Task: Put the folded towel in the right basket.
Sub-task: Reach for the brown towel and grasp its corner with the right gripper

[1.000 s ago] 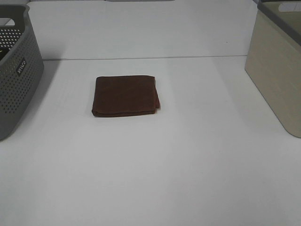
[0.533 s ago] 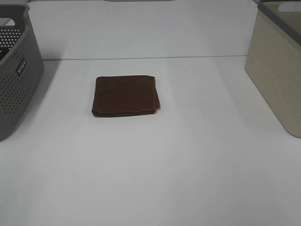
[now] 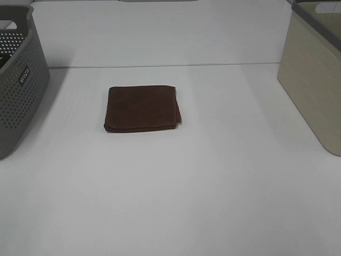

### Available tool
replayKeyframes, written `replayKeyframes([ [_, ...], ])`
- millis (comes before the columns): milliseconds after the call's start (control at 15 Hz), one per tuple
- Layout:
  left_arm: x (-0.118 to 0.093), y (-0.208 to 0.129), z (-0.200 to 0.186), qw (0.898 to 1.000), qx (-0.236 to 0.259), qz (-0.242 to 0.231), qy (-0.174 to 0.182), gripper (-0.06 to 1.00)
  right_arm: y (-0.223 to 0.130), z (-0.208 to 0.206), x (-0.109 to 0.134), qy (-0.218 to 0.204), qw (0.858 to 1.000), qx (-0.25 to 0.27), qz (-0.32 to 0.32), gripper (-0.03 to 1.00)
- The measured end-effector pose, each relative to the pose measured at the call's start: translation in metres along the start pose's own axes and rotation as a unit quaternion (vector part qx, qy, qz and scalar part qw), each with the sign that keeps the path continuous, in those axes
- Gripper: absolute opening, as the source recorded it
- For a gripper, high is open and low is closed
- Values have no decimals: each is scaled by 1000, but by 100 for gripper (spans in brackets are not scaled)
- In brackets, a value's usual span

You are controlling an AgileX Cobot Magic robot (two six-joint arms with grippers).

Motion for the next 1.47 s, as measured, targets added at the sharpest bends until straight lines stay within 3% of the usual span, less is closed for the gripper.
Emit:
replayKeyframes([
  [1000, 0, 0, 0, 1000, 0, 0, 0, 97, 2, 3, 1, 0, 1000, 10, 2, 60],
  [1467, 0, 0, 0, 1000, 0, 0, 0, 97, 63, 37, 27, 42, 997, 54, 42, 60],
])
Point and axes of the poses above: a point on each arm's last joint axis where the gripper is mounted, z pointing out along that axis toward the gripper, x along the wrist's bending axis when the last joint is at zero, y = z × x, the point moved 4 cm from there along z, pointing out along that axis toward the gripper, and after that the axes turned 12 degrees about z, right-handed, at the moved point
